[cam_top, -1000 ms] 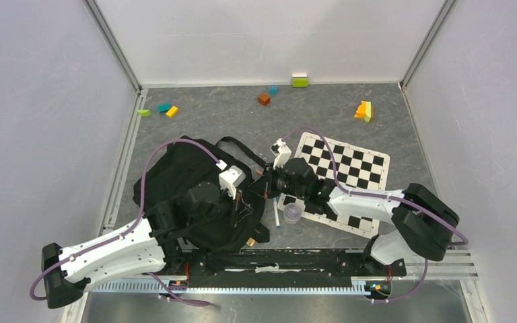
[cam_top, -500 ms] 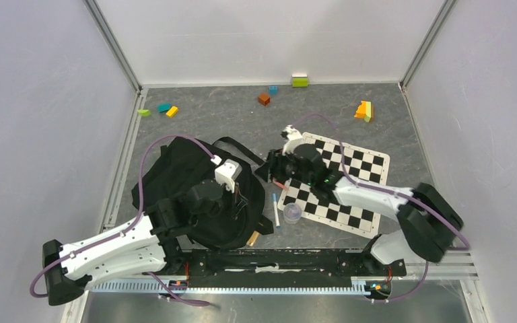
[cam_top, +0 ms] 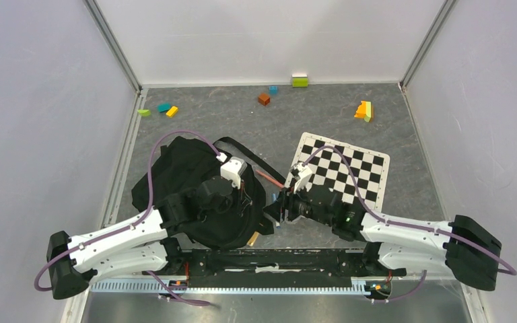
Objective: Pack the student bag
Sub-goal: Zip the student bag at the center of the board.
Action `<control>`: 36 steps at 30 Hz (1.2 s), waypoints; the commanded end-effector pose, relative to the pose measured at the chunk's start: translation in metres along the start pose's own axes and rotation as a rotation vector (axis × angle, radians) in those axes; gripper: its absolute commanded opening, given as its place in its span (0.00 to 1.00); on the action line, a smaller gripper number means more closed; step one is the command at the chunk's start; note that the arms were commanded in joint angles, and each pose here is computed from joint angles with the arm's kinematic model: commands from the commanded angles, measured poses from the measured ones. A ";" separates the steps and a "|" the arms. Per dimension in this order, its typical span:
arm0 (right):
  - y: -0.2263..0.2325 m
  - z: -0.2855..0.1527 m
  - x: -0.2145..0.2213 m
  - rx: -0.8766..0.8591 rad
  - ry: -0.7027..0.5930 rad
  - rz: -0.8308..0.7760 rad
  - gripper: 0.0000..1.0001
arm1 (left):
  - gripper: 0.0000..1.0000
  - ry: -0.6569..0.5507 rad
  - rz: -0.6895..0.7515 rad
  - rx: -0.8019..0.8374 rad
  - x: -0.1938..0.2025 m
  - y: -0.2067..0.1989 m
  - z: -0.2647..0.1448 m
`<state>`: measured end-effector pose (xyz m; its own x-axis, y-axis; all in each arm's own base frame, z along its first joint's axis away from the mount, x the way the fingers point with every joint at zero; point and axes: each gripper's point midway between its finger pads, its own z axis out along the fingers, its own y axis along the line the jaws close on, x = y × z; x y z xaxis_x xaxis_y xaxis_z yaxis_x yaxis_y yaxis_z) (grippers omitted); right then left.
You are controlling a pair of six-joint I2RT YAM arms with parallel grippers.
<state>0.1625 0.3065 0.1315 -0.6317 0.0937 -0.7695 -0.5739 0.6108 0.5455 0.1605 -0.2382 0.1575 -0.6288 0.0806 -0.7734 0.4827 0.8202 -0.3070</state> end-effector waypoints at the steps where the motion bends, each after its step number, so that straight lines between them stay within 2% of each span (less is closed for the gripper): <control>1: 0.022 0.007 0.004 -0.035 -0.012 0.045 0.53 | 0.02 -0.047 -0.056 0.031 -0.019 -0.012 -0.004; 3: 0.034 0.013 0.009 -0.067 0.002 0.053 0.49 | 0.02 -0.040 -0.061 0.032 -0.017 -0.012 -0.004; 8: 0.046 0.026 0.018 -0.079 0.035 0.061 0.48 | 0.02 -0.031 -0.060 0.031 -0.015 -0.011 -0.005; 17: 0.058 0.030 0.010 -0.113 0.013 0.086 0.58 | 0.02 -0.025 -0.052 0.022 -0.014 -0.009 -0.007; 24: 0.050 0.035 0.015 -0.058 0.023 0.088 0.55 | 0.02 -0.028 -0.058 0.025 -0.015 -0.010 -0.004; 31: 0.036 0.042 0.023 0.018 0.033 0.064 0.40 | 0.02 -0.023 -0.039 0.044 -0.014 -0.013 -0.004; 36: 0.036 0.039 0.015 0.028 0.018 0.040 0.02 | 0.02 -0.009 0.013 0.086 -0.012 -0.020 -0.003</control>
<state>0.1405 0.3559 0.1027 -0.7056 0.0538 -0.7065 -0.5310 0.6201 0.5775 0.1553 -0.2409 0.1546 -0.6491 0.0882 -0.7556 0.4886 0.8096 -0.3252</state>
